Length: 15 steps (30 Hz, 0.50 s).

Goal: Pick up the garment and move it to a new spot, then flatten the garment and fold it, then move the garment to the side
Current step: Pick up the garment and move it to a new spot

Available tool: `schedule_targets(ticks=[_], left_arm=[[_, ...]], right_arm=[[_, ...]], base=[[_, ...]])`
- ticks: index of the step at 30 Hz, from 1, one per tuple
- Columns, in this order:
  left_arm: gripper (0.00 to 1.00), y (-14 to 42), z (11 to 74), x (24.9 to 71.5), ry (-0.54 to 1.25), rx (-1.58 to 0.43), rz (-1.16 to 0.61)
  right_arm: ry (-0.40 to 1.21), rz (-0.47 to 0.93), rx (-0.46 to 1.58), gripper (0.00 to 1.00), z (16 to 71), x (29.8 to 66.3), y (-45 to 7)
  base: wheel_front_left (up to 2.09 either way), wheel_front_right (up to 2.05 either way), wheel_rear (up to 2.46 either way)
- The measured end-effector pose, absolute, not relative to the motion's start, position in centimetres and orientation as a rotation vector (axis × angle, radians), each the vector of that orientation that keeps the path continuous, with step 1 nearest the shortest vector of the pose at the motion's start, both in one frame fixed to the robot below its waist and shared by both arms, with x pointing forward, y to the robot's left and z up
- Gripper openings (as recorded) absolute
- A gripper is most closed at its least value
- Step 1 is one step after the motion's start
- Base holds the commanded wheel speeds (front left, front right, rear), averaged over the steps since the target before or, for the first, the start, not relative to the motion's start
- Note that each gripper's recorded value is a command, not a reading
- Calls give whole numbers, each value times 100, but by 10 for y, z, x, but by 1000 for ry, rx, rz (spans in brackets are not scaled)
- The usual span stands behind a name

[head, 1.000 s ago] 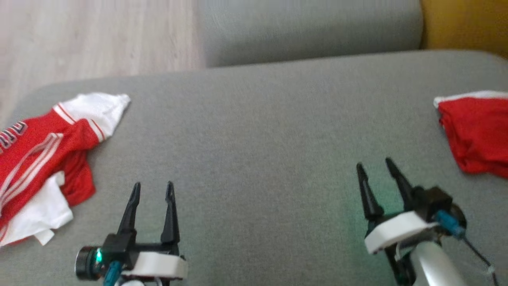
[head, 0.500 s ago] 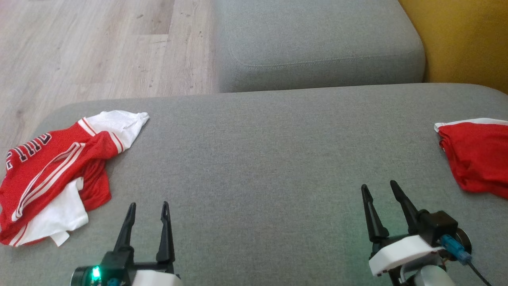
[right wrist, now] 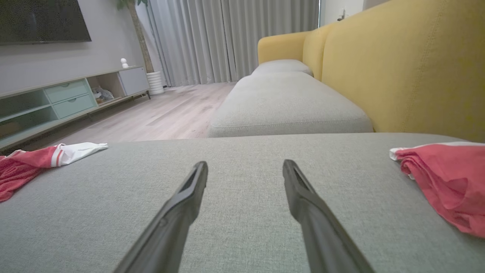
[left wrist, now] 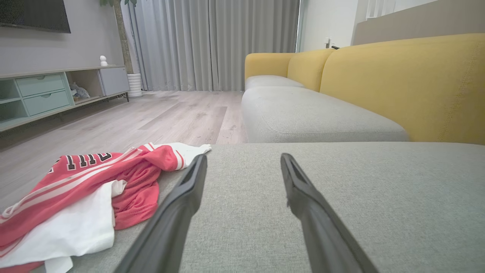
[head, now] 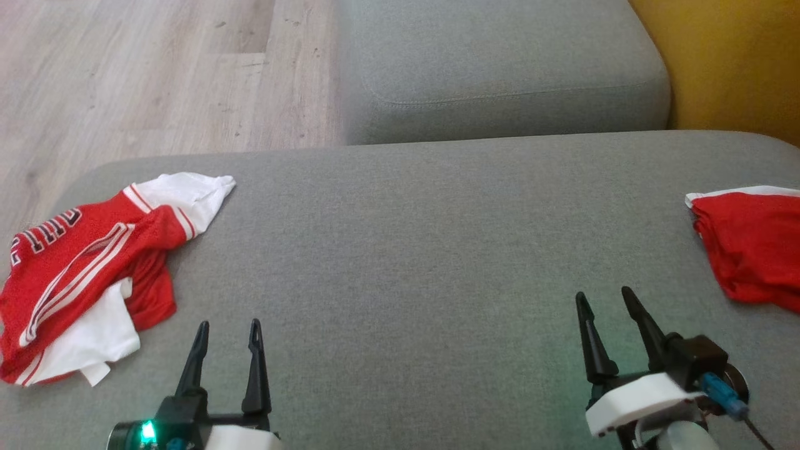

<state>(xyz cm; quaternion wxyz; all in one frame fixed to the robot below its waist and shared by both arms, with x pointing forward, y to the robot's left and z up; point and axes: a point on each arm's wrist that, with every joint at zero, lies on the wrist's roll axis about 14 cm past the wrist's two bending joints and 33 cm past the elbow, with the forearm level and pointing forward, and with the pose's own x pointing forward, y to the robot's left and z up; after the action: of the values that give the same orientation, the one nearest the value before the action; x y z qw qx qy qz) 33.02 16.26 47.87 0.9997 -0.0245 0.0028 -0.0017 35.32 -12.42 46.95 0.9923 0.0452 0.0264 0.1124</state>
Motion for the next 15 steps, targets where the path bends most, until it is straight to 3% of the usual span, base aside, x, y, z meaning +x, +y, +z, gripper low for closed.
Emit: schedule_targets(ticks=[15], left_arm=[[100,237,474,291,11,-34,242]], right_arm=[[85,412,88,100,464,372,-61]], base=[[0,0,0]])
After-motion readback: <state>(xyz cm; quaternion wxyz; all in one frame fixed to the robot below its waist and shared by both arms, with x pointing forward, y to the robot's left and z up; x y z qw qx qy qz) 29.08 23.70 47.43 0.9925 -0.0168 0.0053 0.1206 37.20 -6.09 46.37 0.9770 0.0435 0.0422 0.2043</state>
